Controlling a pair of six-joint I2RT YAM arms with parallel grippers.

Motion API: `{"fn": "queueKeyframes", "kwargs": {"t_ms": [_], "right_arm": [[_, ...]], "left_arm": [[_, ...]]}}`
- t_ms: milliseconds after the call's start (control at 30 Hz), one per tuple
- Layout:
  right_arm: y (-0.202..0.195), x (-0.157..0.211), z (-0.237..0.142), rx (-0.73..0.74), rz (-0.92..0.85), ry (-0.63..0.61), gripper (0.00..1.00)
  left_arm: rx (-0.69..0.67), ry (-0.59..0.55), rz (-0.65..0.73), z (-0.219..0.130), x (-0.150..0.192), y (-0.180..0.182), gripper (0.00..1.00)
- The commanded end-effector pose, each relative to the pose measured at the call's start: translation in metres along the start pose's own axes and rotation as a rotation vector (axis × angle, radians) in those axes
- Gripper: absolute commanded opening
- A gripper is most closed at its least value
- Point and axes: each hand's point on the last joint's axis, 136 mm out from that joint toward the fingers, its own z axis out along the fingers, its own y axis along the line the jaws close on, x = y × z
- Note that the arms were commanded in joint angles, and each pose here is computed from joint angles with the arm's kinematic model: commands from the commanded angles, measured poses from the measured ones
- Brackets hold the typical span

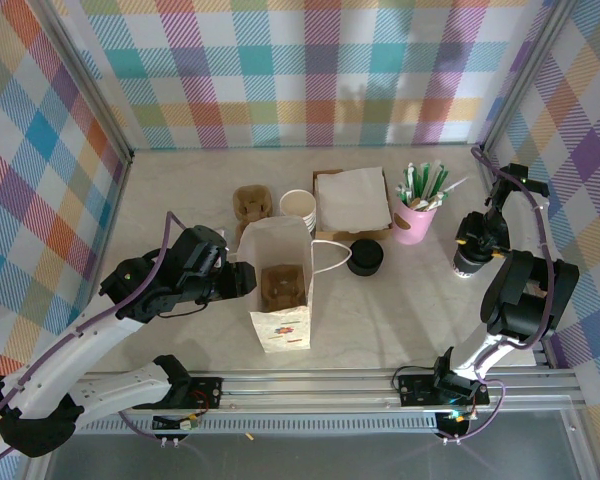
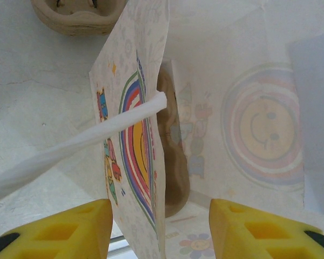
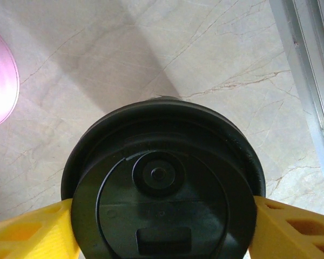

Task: Pack the takeout coffee

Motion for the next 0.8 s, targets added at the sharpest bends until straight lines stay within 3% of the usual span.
{"fn": "queueKeyframes", "kwargs": {"t_ms": [0, 767], "right_arm": [[0.001, 0.011, 0.007, -0.002, -0.001, 0.037, 0.71], [0.038, 0.091, -0.010, -0.092, 0.030, 0.073, 0.61]], "left_arm": [[0.000, 0.015, 0.018, -0.002, 0.004, 0.004, 0.50], [0.021, 0.017, 0.121, -0.002, -0.004, -0.009, 0.49]]}}
